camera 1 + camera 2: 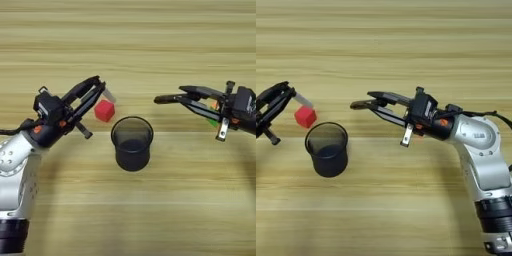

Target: Move the objects on the table

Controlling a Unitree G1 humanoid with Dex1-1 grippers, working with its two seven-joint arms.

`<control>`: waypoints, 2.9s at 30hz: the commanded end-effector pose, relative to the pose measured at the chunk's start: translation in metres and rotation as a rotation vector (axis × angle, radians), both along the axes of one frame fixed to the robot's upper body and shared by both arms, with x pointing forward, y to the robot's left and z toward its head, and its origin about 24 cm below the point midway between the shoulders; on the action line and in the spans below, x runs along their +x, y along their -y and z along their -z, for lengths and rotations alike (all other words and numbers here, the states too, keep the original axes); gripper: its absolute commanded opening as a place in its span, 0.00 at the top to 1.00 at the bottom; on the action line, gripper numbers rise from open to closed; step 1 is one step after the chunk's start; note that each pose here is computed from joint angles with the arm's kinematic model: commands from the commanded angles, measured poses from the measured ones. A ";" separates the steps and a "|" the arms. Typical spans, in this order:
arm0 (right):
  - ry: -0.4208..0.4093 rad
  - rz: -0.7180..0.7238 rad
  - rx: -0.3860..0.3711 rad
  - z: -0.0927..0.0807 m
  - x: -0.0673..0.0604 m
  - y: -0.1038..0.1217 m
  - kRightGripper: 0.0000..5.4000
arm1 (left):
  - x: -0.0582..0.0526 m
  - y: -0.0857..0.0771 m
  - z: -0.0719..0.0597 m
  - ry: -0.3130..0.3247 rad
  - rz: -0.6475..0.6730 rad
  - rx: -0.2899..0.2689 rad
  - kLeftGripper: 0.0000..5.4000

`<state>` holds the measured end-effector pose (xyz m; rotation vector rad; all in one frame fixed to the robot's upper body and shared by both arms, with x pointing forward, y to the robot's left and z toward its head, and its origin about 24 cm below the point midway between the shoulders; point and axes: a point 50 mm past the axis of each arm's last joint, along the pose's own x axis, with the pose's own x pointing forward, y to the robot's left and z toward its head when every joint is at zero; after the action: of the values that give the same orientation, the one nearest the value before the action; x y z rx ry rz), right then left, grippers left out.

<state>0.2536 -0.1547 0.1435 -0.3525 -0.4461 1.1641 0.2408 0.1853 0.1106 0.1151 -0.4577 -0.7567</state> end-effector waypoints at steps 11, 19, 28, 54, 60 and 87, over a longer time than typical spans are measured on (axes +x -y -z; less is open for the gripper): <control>-0.071 0.121 0.055 0.024 0.019 0.011 0.86 | 0.015 -0.011 0.038 -0.137 -0.074 -0.029 0.89; -0.167 0.136 0.186 0.035 0.021 0.013 0.86 | 0.020 -0.019 0.053 -0.209 -0.101 -0.110 0.89; -0.244 0.109 0.181 0.052 0.015 0.010 0.86 | 0.020 -0.024 0.060 -0.269 -0.088 -0.235 0.89; -0.497 0.262 0.026 0.120 0.007 0.012 0.86 | 0.010 -0.021 0.119 -0.503 -0.099 -0.167 0.89; -0.560 0.294 -0.027 0.136 0.006 0.014 0.86 | 0.007 -0.021 0.129 -0.543 -0.094 -0.110 0.89; -0.600 0.324 -0.057 0.149 0.010 0.017 0.87 | -0.002 -0.014 0.151 -0.631 -0.041 0.026 0.89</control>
<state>0.2645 -0.1703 -0.0008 -0.1019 0.1288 0.9070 0.2521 0.2020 -0.0219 -0.0796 0.0407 -0.6926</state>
